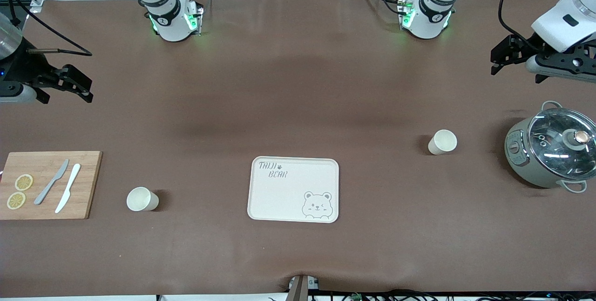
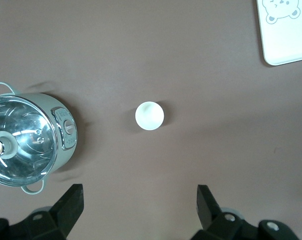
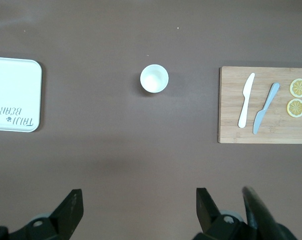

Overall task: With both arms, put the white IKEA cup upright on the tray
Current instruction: 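Move the left gripper toward the white cup beside the steel pot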

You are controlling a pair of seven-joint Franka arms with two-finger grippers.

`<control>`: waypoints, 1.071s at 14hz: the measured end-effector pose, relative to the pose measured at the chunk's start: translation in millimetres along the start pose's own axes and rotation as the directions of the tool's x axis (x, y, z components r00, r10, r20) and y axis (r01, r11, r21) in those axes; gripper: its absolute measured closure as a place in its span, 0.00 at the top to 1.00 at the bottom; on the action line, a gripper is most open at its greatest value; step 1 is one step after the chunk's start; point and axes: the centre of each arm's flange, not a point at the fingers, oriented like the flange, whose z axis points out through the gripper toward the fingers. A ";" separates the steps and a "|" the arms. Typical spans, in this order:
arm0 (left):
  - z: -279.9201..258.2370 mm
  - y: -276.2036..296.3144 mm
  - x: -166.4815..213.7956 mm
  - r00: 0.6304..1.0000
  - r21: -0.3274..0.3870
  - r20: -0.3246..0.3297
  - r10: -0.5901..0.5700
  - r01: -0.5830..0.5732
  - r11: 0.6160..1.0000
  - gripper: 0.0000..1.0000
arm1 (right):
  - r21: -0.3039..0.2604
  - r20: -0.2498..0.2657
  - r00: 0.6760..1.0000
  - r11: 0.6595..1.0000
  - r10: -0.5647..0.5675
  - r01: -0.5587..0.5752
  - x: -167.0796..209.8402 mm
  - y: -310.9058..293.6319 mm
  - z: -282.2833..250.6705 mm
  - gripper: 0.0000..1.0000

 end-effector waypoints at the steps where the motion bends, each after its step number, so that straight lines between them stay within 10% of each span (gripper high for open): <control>1: 0.0 0.0 0.0 1.000 0.000 0.000 0.000 0.000 1.000 1.00 | 0.000 0.000 1.000 1.000 0.000 0.000 0.0 0.2 -0.1 1.00; 15: 1.1 7.9 2.2 1.000 -0.071 -0.009 -0.018 0.017 0.997 1.00 | -0.010 0.003 1.000 1.000 0.000 0.000 -0.3 2.0 0.1 1.00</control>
